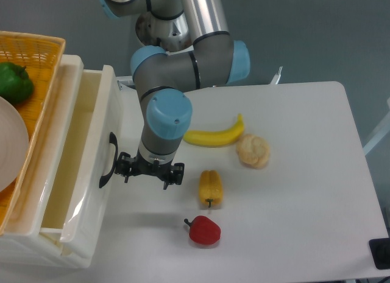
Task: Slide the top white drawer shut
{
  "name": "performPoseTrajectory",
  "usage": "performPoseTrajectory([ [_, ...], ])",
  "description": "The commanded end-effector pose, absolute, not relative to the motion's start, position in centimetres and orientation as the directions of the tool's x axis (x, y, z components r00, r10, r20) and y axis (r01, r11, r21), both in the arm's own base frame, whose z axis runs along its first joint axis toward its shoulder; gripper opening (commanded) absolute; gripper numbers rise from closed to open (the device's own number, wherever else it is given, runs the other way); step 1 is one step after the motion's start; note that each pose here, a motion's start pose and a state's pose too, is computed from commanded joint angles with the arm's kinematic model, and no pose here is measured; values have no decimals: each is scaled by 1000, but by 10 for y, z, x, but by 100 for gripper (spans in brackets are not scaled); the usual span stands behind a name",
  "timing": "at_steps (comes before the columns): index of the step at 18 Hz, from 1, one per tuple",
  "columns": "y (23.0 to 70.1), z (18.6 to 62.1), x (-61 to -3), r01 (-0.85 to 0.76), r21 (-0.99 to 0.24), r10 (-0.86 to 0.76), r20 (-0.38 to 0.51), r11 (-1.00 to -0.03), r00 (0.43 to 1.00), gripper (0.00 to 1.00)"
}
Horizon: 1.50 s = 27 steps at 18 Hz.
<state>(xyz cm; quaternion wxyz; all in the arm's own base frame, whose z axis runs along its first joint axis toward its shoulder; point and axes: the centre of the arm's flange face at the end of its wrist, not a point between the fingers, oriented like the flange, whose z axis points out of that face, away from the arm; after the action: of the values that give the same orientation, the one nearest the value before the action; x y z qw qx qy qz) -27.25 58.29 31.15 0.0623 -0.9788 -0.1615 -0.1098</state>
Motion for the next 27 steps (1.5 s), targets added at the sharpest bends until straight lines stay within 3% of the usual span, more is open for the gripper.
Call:
performPoseTrajectory([
  [27, 595, 324, -259, 291, -111, 263, 216, -950, 940, 100],
])
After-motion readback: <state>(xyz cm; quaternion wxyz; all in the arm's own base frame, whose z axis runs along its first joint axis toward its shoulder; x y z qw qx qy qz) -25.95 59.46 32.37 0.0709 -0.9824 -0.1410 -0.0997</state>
